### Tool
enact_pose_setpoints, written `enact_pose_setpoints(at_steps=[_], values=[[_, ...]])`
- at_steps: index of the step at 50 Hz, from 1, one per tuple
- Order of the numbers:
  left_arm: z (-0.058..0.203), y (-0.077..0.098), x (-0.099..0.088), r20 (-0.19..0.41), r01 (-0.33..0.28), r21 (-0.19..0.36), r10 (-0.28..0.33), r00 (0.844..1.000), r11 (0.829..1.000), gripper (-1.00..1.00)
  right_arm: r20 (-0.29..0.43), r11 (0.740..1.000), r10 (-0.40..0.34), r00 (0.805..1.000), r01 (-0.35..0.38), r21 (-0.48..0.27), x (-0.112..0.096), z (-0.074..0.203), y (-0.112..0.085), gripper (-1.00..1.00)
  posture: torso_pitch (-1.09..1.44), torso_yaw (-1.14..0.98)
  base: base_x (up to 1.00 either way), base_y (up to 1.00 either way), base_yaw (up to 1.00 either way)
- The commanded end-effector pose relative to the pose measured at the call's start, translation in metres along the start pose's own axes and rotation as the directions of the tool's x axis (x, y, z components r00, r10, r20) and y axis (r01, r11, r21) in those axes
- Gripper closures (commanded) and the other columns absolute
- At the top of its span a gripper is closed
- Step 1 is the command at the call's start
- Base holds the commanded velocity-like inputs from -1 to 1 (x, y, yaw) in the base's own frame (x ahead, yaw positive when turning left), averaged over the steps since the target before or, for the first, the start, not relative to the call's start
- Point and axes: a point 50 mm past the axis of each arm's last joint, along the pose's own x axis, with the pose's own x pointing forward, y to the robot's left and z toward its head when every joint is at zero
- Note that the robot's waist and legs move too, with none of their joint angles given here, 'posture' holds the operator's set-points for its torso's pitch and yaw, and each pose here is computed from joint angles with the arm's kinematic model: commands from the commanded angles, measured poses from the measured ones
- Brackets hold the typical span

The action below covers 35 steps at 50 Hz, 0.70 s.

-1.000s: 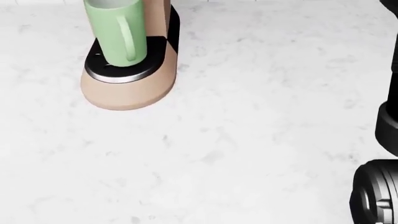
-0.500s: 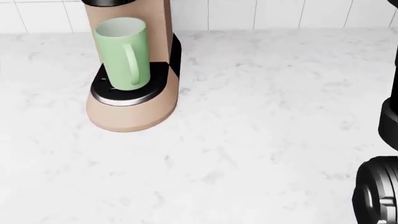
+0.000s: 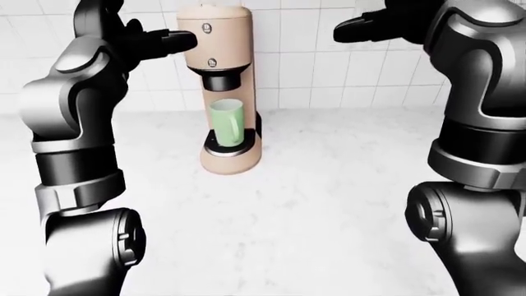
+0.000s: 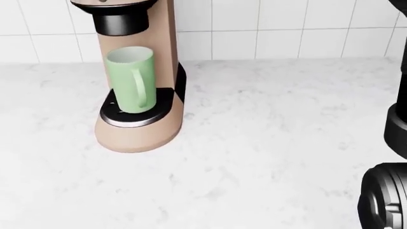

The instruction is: Press the button on the coffee machine to serve coffee.

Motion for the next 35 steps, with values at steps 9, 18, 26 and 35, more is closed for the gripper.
enact_pose_setpoints(at_steps=[9, 18, 26, 35], values=[[0.017, -0.004, -0.004, 0.077, 0.019, -0.013, -0.018, 0.997, 1.0, -1.0, 0.084, 1.0, -0.012, 0.996, 0.012, 0.002, -0.004, 0.017, -0.001, -1.0, -0.45, 0.0, 0.0, 0.0, 0.0], [0.015, -0.009, -0.008, 0.081, 0.053, -0.013, -0.052, 0.995, 0.998, -1.0, 0.086, 1.0, -0.012, 0.996, 0.012, 0.0, -0.003, 0.021, -0.003, -1.0, -0.48, 0.0, 0.0, 0.0, 0.0], [0.02, -0.007, -0.026, 0.073, 0.069, 0.0, -0.068, 0.995, 0.998, -1.0, 0.088, 1.0, -0.011, 0.996, 0.011, 0.002, -0.004, 0.022, -0.004, -1.0, -0.48, 0.0, 0.0, 0.0, 0.0], [0.01, 0.001, -0.048, 0.035, 0.08, -0.025, -0.079, 0.996, 0.997, -1.0, 0.08, 1.0, -0.013, 0.997, 0.013, 0.004, -0.005, 0.016, -0.004, -1.0, -0.48, 0.0, 0.0, 0.0, 0.0]])
